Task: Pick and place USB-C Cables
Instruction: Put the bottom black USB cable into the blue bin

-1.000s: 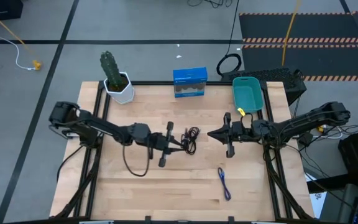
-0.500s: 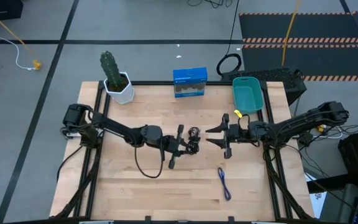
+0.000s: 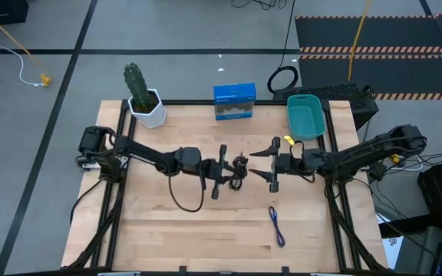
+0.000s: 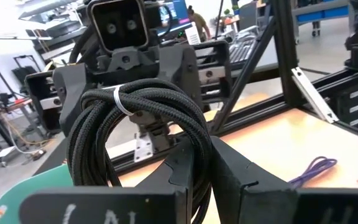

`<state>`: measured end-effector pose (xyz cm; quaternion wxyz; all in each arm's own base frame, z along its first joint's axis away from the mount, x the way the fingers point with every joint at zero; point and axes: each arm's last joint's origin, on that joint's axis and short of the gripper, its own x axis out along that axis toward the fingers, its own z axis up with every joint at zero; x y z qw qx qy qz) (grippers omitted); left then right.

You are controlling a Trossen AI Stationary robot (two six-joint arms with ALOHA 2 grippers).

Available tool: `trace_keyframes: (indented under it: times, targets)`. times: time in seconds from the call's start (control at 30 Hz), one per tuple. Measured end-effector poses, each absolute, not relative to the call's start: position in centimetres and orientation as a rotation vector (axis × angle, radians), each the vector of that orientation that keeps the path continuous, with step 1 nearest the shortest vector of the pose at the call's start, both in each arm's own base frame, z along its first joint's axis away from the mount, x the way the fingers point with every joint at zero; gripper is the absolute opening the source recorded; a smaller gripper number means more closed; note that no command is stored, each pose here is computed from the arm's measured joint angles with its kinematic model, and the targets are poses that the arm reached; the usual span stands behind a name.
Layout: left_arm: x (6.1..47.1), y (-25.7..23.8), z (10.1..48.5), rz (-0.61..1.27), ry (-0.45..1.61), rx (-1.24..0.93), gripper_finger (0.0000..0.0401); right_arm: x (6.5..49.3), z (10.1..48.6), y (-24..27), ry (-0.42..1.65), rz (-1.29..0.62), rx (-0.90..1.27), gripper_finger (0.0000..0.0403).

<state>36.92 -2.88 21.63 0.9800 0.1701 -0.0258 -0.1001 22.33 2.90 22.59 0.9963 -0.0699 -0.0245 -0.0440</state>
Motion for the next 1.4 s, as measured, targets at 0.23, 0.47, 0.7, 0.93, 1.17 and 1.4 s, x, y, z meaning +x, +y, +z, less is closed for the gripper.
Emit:
trace_keyframes:
  times: [0.23,0.47,0.7,0.93,1.17,1.4]
  targets:
    - [36.9,-2.5,21.6,-0.213,-0.057,0.372,0.0039,23.3,22.2,2.0,-0.022,-0.160,-0.214,0.0232]
    - [36.9,-2.2,21.6,-0.224,-0.057,0.372,0.0039,23.8,22.0,1.5,-0.050,-0.138,-0.246,0.0231]
    - [36.9,-2.2,21.5,-0.229,-0.050,0.383,0.0040,24.5,21.4,1.0,-0.060,-0.126,-0.265,0.0230]
    - [36.9,-2.3,21.4,-0.237,-0.037,0.382,0.0040,24.8,21.2,1.0,-0.076,-0.127,-0.289,0.0185]
    - [36.9,-2.2,21.4,-0.243,-0.038,0.382,0.0040,24.8,21.2,1.1,-0.073,-0.120,-0.290,0.0112]
    - [36.9,-2.2,21.4,-0.244,-0.038,0.381,0.0040,24.8,21.1,1.1,-0.072,-0.122,-0.289,0.0051]
